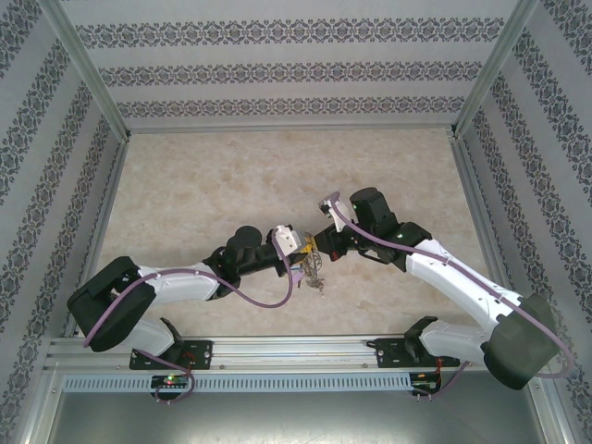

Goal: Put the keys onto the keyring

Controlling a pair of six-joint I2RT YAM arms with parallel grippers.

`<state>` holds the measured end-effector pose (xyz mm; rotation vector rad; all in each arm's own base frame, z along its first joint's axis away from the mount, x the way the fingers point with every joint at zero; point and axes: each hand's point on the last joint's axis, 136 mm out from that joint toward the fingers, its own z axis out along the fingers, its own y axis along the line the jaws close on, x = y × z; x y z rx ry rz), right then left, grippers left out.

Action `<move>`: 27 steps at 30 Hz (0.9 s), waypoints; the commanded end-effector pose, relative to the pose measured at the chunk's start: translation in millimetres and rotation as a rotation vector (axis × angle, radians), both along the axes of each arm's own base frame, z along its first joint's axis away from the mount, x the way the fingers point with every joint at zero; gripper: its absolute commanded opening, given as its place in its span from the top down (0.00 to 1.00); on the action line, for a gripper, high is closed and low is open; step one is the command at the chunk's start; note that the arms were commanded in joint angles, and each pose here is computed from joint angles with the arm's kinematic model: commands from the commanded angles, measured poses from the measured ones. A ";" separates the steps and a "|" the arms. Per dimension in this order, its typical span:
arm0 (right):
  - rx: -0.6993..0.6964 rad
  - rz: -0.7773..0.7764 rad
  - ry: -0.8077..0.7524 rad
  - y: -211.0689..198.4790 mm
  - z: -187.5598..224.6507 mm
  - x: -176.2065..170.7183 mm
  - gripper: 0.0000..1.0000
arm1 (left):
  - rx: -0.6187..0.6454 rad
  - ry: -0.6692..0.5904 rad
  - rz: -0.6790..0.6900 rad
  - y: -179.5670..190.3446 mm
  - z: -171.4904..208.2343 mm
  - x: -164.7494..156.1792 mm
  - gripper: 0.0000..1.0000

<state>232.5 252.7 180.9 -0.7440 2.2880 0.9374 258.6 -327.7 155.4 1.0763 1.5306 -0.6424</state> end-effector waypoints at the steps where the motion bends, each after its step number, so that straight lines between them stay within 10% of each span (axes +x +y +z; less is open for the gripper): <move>1: 0.033 0.062 -0.010 10.3 8.7 -6.7 1.00 | -0.040 -0.035 -0.016 -6.3 18.5 -0.3 0.85; 27: 0.037 0.070 -0.012 12.3 11.9 -8.9 1.00 | -0.030 -0.066 -0.051 -6.8 26.4 -6.3 0.79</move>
